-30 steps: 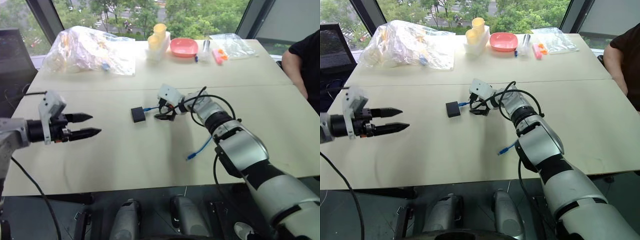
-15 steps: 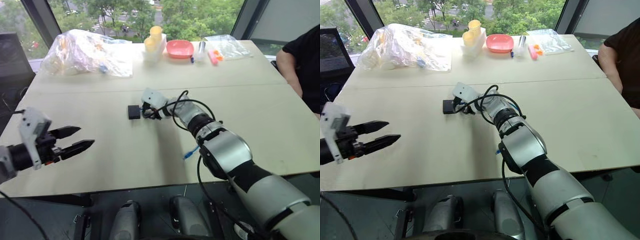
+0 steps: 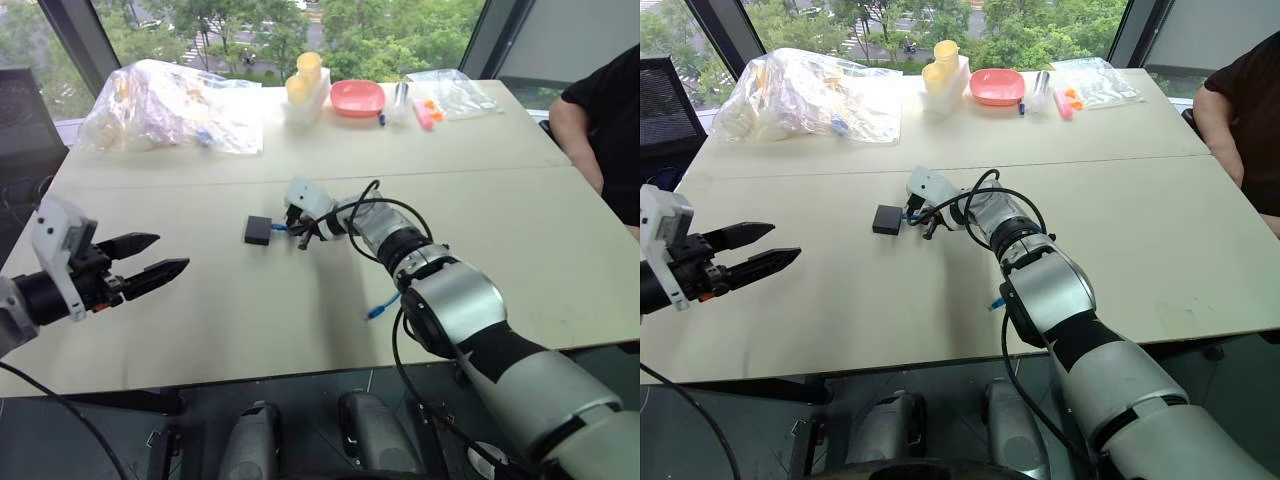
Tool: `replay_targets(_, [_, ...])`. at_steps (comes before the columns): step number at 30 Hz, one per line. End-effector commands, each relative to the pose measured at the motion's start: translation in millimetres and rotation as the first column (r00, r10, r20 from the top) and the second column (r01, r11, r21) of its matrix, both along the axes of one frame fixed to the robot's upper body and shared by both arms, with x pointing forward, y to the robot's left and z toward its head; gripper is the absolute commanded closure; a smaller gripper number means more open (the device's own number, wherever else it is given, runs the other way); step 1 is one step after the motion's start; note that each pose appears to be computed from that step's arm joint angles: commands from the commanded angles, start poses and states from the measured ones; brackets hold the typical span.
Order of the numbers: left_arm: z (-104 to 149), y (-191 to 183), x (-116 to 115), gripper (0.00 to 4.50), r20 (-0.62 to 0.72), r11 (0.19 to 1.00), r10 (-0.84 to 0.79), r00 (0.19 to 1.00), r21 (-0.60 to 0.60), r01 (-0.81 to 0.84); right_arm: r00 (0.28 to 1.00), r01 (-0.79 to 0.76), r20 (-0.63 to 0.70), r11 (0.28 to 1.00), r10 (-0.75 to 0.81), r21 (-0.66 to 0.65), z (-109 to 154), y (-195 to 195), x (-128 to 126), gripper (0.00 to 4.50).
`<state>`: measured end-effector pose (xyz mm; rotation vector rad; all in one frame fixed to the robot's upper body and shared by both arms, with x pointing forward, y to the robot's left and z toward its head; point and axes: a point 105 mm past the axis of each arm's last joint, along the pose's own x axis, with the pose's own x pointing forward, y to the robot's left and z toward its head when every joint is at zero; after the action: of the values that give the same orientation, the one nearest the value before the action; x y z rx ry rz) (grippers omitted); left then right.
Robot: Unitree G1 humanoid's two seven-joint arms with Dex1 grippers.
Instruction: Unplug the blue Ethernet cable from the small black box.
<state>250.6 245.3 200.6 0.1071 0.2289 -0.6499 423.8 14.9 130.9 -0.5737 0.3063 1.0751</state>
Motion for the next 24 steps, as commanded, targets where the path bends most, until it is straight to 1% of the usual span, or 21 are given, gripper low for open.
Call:
replay_targets(1, [14,6,14,0.73,0.065,1.000,-0.004,0.998,0.000,0.004,0.970,-0.070,0.237,0.994,0.050,0.079,73,6,11,4.41])
replay_targets(3, [21,11,25,0.73,0.078,0.999,-0.008,0.997,-0.044,0.011,0.942,-0.112,0.325,0.990,0.079,0.082,92,6,10,4.41])
replay_targets(6, [32,17,44,0.73,0.063,0.984,-0.061,0.996,-0.164,0.070,0.874,-0.157,0.476,0.984,0.099,0.085,122,4,7,4.41])
replay_targets(8, [38,14,65,0.73,0.052,0.957,-0.134,0.990,-0.251,0.143,0.767,-0.158,0.637,0.984,0.072,0.079,147,0,3,4.41])
replay_targets(9, [43,12,75,0.73,0.055,0.941,-0.164,0.985,-0.292,0.173,0.721,-0.154,0.691,0.984,0.052,0.086,156,0,0,4.41])
replay_targets(11, [53,6,93,0.73,0.065,0.906,-0.212,0.975,-0.361,0.221,0.625,-0.141,0.780,0.987,0.029,0.077,167,-1,-6,4.41])
replay_targets(13, [61,-3,109,0.73,0.075,0.876,-0.254,0.964,-0.405,0.262,0.531,-0.117,0.847,0.992,0.018,0.053,172,-3,-12,4.41])
replay_targets(15, [70,-13,120,0.73,0.085,0.845,-0.302,0.950,-0.438,0.308,0.474,-0.097,0.880,0.994,0.005,0.046,176,-6,-15,4.41])
replay_targets(19, [82,-31,138,0.73,0.099,0.819,-0.351,0.931,-0.449,0.357,0.405,-0.078,0.914,0.996,-0.007,0.042,179,-7,-22,4.41])
replay_targets(24, [88,-46,146,0.73,0.100,0.807,-0.392,0.914,-0.440,0.394,0.356,-0.063,0.934,0.997,-0.019,0.044,183,-8,-28,4.41])
